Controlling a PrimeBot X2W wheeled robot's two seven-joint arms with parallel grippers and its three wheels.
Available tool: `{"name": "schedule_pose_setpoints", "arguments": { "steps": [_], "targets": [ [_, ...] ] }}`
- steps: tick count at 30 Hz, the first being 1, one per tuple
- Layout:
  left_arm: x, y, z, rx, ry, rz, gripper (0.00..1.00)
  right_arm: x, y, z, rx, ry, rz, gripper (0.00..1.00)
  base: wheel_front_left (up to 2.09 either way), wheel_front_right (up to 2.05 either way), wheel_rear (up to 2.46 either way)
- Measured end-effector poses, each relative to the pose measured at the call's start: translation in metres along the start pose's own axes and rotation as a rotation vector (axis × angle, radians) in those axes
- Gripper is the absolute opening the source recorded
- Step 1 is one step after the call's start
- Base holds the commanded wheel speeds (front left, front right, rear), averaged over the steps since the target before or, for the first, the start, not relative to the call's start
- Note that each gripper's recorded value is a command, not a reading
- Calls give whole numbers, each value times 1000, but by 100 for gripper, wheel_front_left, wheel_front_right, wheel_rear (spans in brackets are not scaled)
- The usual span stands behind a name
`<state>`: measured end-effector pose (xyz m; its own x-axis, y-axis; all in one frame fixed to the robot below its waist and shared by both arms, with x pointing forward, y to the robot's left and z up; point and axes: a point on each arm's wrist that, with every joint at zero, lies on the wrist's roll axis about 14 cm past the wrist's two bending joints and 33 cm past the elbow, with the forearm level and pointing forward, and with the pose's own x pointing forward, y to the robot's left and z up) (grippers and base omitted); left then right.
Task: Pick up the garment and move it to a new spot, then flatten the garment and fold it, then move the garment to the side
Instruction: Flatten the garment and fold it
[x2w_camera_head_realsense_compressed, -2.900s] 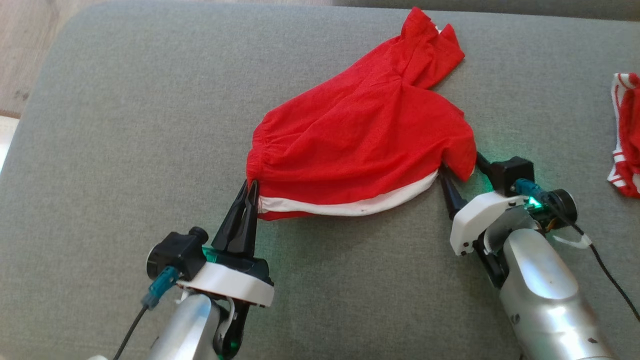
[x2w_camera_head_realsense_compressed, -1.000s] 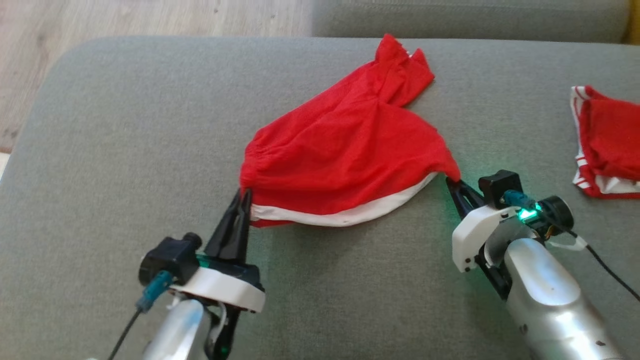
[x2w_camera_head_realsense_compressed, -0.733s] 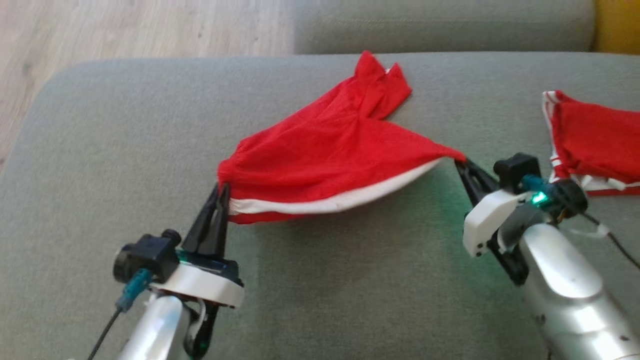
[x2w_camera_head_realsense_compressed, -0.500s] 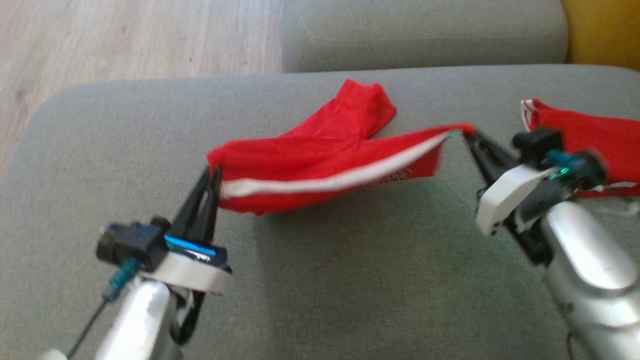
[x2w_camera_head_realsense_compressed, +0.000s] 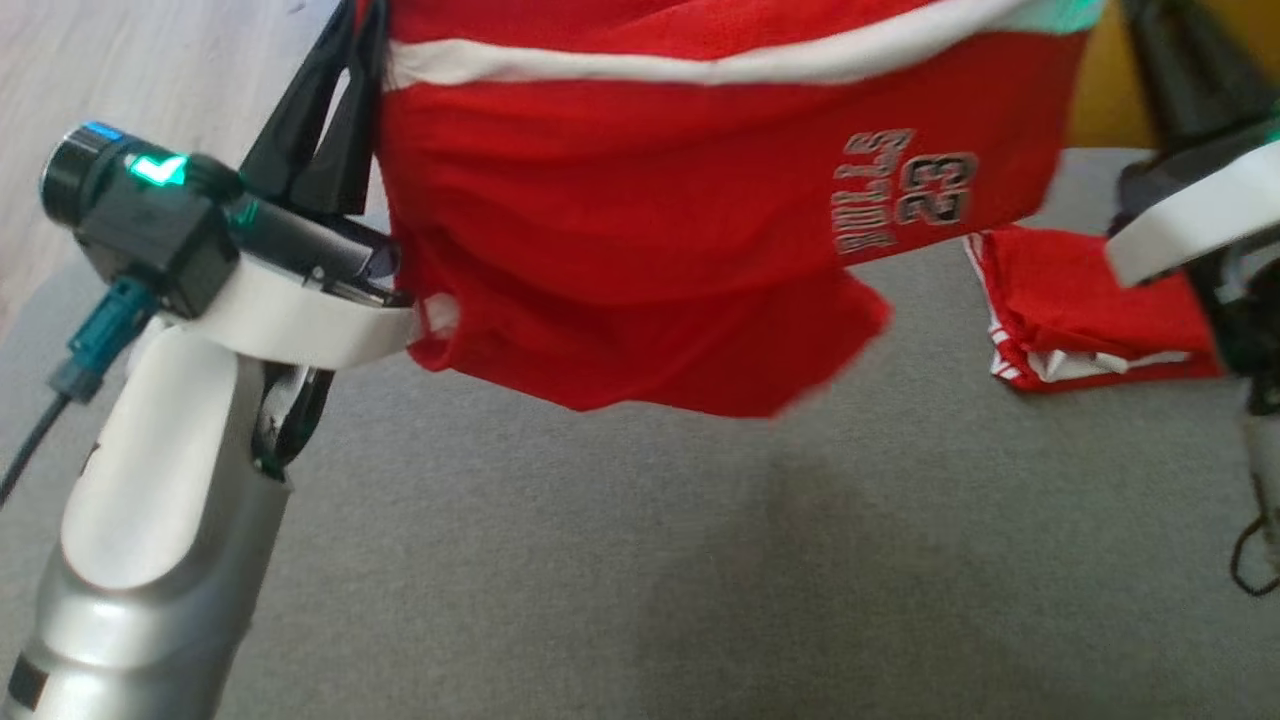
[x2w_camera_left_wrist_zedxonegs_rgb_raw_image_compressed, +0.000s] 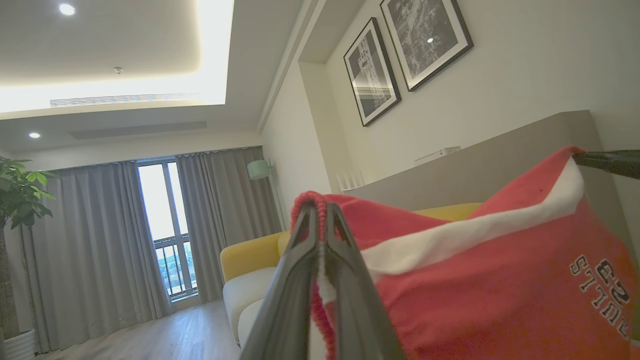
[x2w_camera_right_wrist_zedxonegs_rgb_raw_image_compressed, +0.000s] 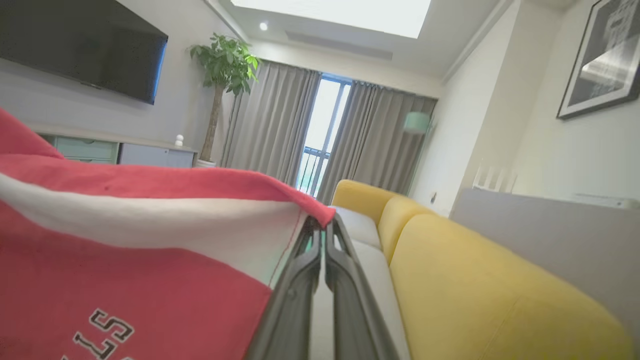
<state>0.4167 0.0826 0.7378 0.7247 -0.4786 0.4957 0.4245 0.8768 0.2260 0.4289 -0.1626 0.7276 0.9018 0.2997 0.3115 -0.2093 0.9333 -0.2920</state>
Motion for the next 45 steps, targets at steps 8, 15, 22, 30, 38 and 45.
{"name": "schedule_pose_setpoints", "arguments": {
  "steps": [8, 15, 22, 30, 38, 45],
  "targets": [
    [2, -9, 10, -45, 7, -30, 0, -23, -9, 16, -14, 29, -64, 0, 0, 0, 0],
    [8, -7, -37, -88, 144, -45, 0, -13, -4, -24, -3, 152, -55, 0, 0, 0, 0],
    [74, 44, -95, -81, 219, 1, 0, 78, -18, -55, -16, 144, -34, 0, 0, 0, 0],
    [143, 96, -134, -34, 77, 68, 0, 170, -52, -102, -84, 90, -105, 0, 0, 0, 0],
    [110, 51, -215, -111, 261, -4, 0, 137, -7, -232, -85, 403, 14, 0, 0, 0, 0],
    [22, -1, -266, -206, 475, -74, 0, 59, 42, -306, -107, 679, 198, 0, 0, 0, 0]
  ]
}}
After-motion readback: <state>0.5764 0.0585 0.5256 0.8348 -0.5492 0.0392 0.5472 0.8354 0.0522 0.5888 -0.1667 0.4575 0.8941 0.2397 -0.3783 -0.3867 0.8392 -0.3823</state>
